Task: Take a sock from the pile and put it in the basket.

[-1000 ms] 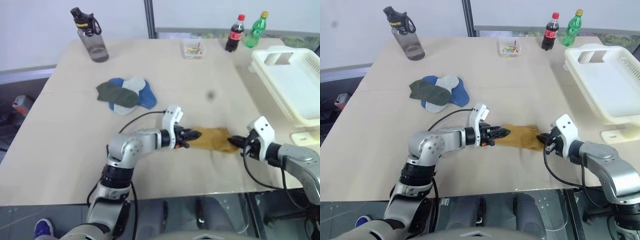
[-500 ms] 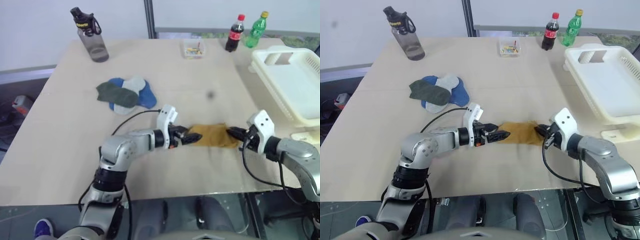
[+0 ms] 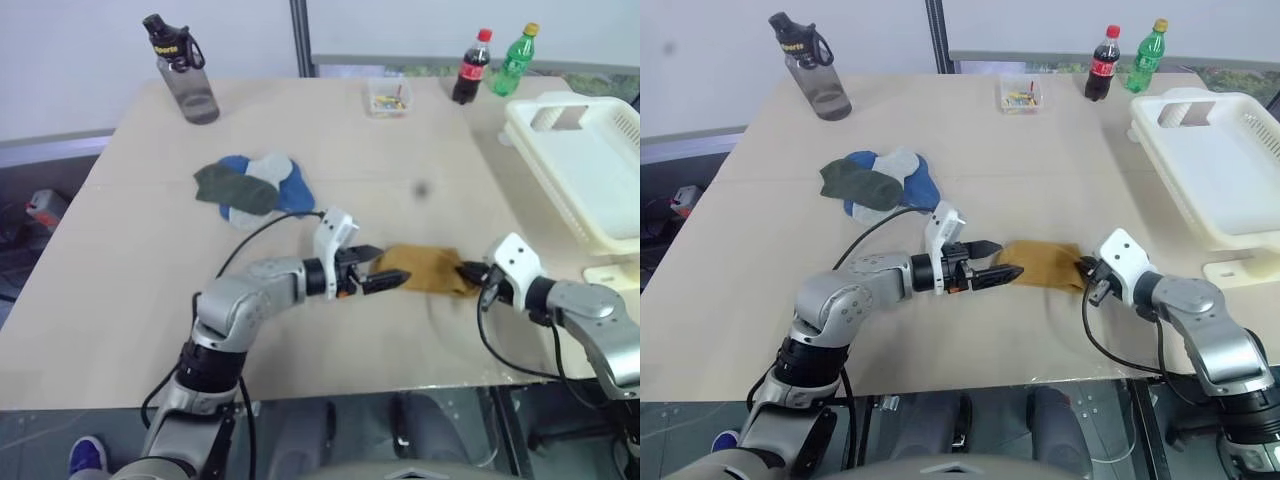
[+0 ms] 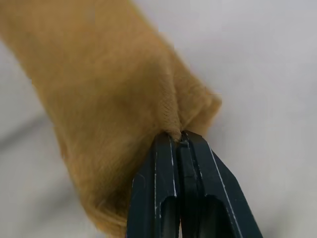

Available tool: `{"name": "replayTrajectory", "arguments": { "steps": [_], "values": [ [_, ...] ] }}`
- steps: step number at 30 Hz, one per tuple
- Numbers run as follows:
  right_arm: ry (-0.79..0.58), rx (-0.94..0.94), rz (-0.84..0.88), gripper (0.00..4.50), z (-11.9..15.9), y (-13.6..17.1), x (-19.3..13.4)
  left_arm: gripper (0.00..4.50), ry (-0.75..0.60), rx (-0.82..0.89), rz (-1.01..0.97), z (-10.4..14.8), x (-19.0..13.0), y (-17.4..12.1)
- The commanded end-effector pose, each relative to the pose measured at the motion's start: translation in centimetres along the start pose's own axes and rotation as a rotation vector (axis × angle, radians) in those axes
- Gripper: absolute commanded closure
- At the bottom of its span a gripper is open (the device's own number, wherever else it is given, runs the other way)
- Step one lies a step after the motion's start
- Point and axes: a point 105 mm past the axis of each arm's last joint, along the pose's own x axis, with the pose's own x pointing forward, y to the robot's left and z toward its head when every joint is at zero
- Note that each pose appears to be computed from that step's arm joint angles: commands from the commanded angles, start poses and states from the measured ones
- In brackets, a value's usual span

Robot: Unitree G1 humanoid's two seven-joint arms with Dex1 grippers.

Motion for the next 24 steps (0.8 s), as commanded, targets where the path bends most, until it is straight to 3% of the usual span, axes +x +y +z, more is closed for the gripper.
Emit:
{"name": "replayTrajectory", "arguments": {
  "steps": [1,5,9,15,21,24],
  "values": [
    [-0.01,-0.02,-0.022,4.5,0.3,-0.3,-0.7,0.04,-0.093,0.012,-0.04,2.4,-1.2,-0.1],
    [-0.01,-0.035,-0.02,4.5,0.4,0.1,-0.9,0.04,-0.013,0.009,-0.037,0.5,-1.0,0.3],
    [-0.034,-0.032,-0.024,4.5,1.1,0.1,-1.1,0.04,-0.044,0.05,-0.035,0.7,-0.5,0.3],
    [-0.068,-0.052,-0.079,1.94,2.4,0.1,-2.3,0.0,-0.053,0.131,-0.006,0.6,1.0,0.9],
    [-0.219,0.009,-0.078,1.94,5.5,0.8,-4.2,0.0,0.03,0.305,0.144,-1.3,2.4,3.8],
    [-0.255,0.042,-0.084,1.94,6.3,0.9,-3.8,0.0,0.022,0.335,0.135,-1.7,2.9,3.8]
  ]
}}
